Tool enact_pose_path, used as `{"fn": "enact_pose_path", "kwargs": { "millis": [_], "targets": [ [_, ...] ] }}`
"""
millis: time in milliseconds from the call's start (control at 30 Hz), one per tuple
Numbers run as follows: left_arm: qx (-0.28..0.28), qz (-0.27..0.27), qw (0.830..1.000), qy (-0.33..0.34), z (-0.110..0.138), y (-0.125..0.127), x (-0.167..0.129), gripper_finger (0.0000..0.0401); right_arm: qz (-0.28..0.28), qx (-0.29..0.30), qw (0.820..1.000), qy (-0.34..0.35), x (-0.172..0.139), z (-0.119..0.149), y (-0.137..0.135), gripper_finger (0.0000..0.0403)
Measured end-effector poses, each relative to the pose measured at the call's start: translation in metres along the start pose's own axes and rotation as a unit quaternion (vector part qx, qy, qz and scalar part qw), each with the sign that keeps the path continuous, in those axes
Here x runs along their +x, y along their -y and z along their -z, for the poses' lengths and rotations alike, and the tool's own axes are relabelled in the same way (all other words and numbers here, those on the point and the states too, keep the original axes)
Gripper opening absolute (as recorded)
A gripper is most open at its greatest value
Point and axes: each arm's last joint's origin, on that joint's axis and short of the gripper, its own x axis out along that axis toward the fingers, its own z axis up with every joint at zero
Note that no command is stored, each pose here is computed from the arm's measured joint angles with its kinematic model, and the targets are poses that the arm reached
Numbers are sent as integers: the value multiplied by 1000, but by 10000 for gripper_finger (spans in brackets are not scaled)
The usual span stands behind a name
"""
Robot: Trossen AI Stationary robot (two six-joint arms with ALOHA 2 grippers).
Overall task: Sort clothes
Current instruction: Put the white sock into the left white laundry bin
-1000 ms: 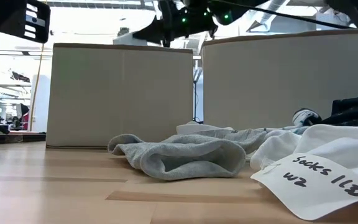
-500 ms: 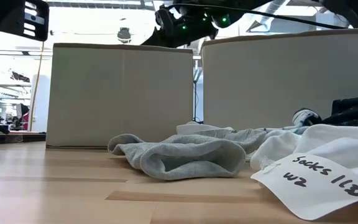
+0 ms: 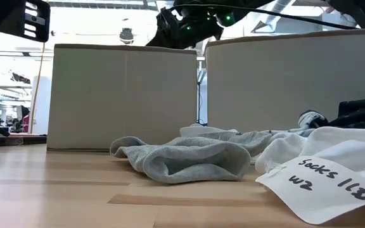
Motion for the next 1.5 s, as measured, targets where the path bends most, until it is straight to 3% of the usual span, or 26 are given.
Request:
{"fn": "enact_pose_path", "kwargs": {
  "millis": [233,400,900,1367,1500],
  "targets": [
    [-2,0,1000,0,0,0,0,180,0,3,1000,-12,-10,-12,-3,218],
    [-5,0,1000,0,0,0,0,180,-1,0,1000,-10,-18,-27,-7,245],
    [-17,0,1000,-3,0,0,0,180,31,-65,997,-10,-43,-73,-45,245],
    [-24,0,1000,-5,1,0,0,180,62,-104,990,-78,-68,-90,-95,245],
    [-29,0,1000,-6,1,0,0,180,46,-109,987,-109,-72,-89,-113,245]
  ]
}}
